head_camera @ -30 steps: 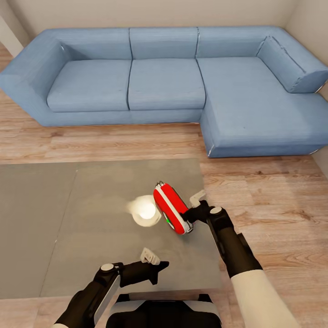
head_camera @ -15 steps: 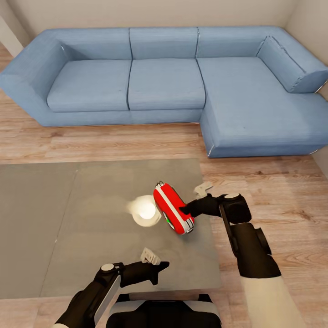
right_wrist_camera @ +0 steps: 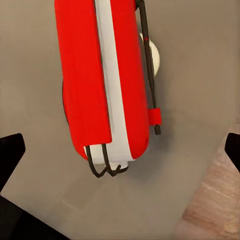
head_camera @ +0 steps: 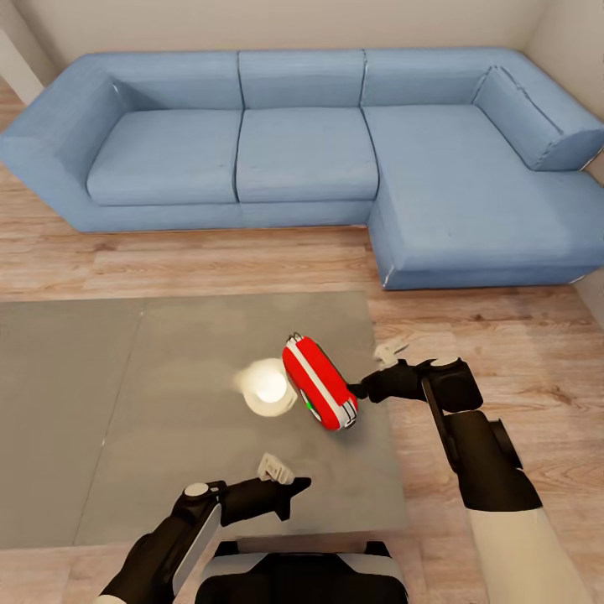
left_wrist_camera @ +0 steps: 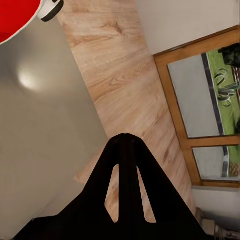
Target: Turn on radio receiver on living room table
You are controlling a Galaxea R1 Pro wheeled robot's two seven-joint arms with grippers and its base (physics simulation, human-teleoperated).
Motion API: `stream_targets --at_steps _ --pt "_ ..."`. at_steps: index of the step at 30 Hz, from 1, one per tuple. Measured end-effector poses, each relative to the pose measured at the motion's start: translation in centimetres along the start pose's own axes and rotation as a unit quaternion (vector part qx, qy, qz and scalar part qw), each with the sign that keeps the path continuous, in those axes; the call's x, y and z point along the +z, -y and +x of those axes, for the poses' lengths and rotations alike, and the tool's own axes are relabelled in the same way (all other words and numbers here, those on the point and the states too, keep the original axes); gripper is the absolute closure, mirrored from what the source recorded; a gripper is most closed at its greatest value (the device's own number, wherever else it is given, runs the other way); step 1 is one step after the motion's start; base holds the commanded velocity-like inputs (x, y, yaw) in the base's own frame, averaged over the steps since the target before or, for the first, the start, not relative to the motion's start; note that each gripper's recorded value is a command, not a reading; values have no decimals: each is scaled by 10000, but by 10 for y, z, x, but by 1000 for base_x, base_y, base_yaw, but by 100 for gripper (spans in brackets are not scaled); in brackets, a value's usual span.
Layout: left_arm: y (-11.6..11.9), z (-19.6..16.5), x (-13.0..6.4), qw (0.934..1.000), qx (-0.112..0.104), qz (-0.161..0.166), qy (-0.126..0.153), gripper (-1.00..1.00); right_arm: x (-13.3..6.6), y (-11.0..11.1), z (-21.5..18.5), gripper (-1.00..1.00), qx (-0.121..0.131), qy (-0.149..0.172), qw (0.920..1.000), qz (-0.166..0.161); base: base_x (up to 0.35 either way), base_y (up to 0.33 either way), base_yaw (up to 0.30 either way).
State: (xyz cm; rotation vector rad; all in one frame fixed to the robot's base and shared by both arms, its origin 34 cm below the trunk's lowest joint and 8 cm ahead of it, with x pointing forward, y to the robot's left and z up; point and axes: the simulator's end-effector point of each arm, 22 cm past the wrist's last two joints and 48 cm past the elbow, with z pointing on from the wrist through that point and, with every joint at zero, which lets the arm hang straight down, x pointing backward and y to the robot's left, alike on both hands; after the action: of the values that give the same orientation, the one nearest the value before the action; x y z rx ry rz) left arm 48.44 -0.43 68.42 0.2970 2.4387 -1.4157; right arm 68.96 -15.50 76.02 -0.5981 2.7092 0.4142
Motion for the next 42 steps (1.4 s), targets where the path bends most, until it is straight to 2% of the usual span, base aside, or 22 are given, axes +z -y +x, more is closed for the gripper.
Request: stream_targets --at_steps 6,14,31,38,42 --pt "3 -11 -2 9999 112 24 83 100 0 1 1 -100 -8 -11 10000 22 -304 0 0" --pt "4 -14 -2 9998 152 31 105 100 0 2 3 -100 -7 -35 10000 35 -314 0 0" --pt "5 -14 -1 9998 163 34 112 100 0 13 15 -100 -7 -156 9998 119 -19 0 0" --pt "3 -14 -3 9998 169 16 101 100 0 25 41 -100 12 -364 9991 206 0 0 0" --pt "3 -14 -3 9998 177 14 102 100 -6 49 73 -100 58 -598 9974 396 0 0 0"
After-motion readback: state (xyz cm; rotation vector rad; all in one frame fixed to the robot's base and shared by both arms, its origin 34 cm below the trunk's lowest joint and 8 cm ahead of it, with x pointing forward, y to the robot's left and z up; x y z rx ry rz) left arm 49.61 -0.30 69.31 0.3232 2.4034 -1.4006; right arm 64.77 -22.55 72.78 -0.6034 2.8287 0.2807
